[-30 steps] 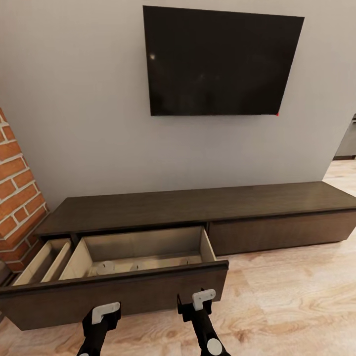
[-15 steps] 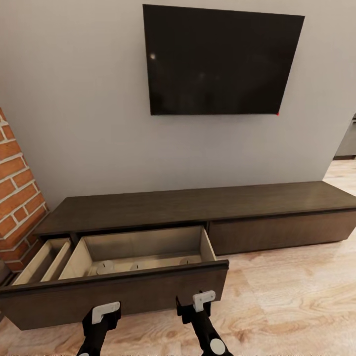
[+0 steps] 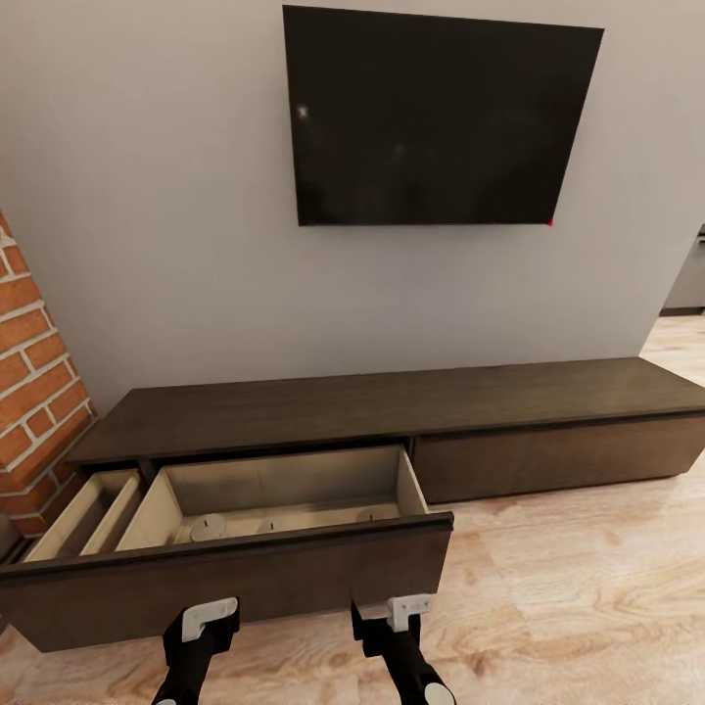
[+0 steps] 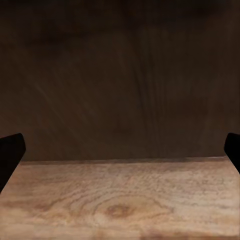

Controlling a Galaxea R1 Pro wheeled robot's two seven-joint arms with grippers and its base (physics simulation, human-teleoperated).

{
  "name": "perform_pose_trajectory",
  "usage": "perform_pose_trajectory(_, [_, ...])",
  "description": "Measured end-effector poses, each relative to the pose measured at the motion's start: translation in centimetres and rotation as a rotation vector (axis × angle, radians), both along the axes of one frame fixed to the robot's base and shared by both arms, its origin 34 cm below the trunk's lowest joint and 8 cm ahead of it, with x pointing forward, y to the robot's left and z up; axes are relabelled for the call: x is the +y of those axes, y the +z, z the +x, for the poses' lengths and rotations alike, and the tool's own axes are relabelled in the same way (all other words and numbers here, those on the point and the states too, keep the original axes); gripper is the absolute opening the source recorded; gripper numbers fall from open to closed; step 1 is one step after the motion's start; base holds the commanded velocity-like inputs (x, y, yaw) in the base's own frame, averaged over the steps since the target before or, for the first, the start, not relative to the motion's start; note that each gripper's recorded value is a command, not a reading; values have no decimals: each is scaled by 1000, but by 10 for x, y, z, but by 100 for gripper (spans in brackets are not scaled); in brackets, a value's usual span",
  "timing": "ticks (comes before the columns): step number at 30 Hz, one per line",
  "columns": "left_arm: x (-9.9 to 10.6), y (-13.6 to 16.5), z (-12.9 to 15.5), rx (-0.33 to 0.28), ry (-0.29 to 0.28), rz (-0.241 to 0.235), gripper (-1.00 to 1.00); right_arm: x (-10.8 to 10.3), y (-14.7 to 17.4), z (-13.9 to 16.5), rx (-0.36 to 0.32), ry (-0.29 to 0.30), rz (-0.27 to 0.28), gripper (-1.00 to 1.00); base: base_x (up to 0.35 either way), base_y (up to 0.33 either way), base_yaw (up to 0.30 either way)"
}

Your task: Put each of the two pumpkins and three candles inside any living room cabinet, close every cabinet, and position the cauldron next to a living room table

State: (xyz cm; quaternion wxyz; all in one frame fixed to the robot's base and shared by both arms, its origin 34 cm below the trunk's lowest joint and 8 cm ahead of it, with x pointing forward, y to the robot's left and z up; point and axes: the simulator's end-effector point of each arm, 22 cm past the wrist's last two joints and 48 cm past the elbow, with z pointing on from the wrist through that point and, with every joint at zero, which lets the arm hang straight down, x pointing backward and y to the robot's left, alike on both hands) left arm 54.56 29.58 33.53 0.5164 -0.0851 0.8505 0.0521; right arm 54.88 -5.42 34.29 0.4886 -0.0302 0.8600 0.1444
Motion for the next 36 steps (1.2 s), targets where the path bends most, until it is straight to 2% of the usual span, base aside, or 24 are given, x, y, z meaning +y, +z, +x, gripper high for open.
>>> perform_pose_trajectory(36, [-4, 4, 4, -11, -8, -4, 100, 0, 1, 1, -1, -3, 4, 100, 69, 0, 0])
